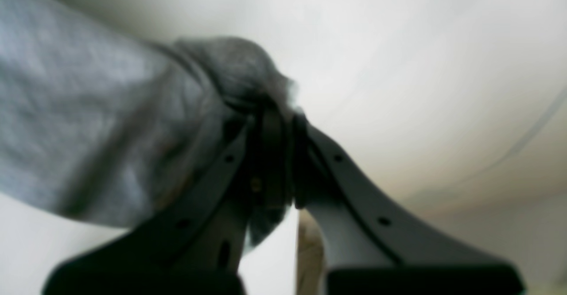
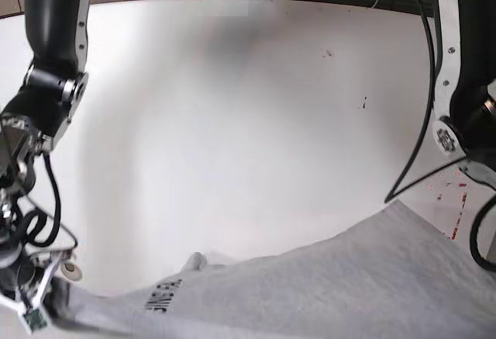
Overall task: Layout the t-shirt on the table in an organized manner, then fold the t-shirt properly
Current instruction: 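Lay the stretched shirt flat on the table with both grippers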
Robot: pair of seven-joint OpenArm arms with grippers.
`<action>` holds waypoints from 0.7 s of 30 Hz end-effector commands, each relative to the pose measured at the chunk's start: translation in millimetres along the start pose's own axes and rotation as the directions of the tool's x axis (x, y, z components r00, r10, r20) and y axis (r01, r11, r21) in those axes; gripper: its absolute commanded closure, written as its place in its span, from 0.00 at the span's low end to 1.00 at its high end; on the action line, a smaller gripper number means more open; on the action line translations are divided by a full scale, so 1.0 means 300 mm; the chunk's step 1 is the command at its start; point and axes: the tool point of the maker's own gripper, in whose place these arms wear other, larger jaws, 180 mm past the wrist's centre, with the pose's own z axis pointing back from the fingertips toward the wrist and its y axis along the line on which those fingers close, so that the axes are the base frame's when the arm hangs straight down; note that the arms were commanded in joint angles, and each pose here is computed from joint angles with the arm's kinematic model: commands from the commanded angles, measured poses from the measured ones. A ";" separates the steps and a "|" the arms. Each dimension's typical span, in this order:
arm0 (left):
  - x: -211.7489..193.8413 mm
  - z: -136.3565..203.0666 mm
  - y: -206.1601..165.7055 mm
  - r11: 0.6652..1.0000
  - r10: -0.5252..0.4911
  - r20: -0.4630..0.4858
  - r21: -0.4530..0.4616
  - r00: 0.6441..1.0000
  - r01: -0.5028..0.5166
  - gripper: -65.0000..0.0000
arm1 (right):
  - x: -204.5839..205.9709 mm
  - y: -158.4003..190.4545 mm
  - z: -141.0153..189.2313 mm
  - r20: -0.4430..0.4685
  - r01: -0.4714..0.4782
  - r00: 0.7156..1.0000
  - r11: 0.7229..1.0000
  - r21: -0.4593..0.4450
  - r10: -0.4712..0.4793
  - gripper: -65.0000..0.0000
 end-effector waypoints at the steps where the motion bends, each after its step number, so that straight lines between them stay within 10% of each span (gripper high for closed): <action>1: -0.039 0.025 -0.005 1.000 -0.012 0.007 0.019 1.000 0.012 1.00 | -0.092 0.039 0.022 -0.024 0.009 1.000 1.000 0.000 -0.009 1.00; 8: -0.379 0.053 -0.125 0.999 -0.042 -0.203 -0.035 0.978 0.036 1.00 | -0.446 0.343 0.044 -0.172 0.136 0.979 0.978 0.161 -0.107 1.00; 21: -0.954 0.297 -0.266 0.990 -0.095 -0.550 -0.136 0.830 0.024 1.00 | -0.832 0.851 0.215 -0.372 0.384 0.897 0.839 0.386 -0.239 1.00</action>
